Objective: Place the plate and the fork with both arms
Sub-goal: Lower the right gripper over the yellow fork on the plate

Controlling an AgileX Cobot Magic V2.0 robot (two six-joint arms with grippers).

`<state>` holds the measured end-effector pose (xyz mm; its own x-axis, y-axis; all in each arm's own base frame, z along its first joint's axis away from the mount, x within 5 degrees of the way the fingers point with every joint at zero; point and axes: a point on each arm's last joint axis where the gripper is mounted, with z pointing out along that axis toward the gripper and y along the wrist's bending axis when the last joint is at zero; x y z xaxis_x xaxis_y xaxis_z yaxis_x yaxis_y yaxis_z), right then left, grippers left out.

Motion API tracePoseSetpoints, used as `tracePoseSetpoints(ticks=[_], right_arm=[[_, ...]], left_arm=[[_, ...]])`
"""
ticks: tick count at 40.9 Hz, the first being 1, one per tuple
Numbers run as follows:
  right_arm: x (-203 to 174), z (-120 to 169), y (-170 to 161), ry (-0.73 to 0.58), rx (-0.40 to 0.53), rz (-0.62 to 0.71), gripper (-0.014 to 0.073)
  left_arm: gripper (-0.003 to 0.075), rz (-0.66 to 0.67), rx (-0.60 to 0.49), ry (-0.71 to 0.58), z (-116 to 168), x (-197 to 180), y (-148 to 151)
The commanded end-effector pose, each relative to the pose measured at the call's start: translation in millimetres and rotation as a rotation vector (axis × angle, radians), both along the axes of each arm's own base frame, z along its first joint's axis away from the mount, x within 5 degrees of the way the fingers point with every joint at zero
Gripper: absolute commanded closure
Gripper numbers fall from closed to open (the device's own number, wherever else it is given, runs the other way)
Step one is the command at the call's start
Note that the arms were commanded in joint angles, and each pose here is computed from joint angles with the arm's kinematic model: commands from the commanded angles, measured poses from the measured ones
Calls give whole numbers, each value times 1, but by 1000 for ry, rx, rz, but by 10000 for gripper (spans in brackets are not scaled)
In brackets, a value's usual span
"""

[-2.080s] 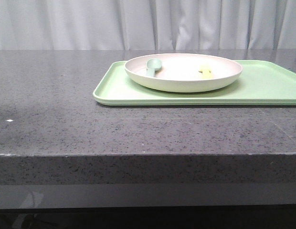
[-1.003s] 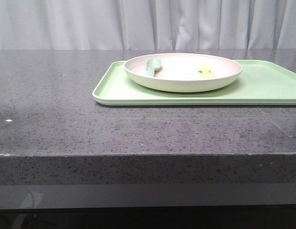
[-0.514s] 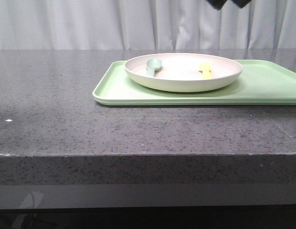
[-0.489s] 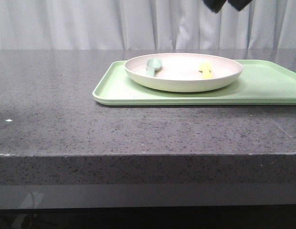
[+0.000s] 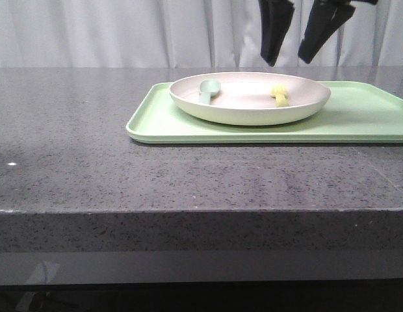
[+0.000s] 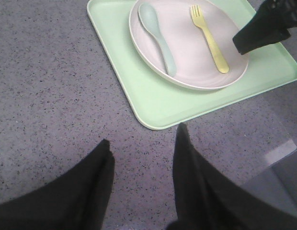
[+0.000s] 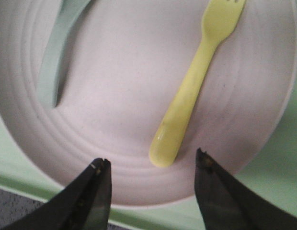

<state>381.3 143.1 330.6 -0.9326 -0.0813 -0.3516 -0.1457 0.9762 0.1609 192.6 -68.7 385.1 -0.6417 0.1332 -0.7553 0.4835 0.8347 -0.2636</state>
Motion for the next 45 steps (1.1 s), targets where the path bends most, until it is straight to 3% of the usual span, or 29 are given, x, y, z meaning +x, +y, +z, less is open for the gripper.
tracePoseSetpoints(ticks=[1, 24, 45], right_arm=[[3, 21, -9, -30, 13, -51, 181], [41, -9, -15, 7, 18, -129, 181], [51, -14, -17, -36, 66, -161, 181]], left_arm=[[427, 25, -59, -77, 16, -2, 0], [427, 25, -59, -77, 16, -2, 0], [427, 25, -59, -77, 16, -2, 0]])
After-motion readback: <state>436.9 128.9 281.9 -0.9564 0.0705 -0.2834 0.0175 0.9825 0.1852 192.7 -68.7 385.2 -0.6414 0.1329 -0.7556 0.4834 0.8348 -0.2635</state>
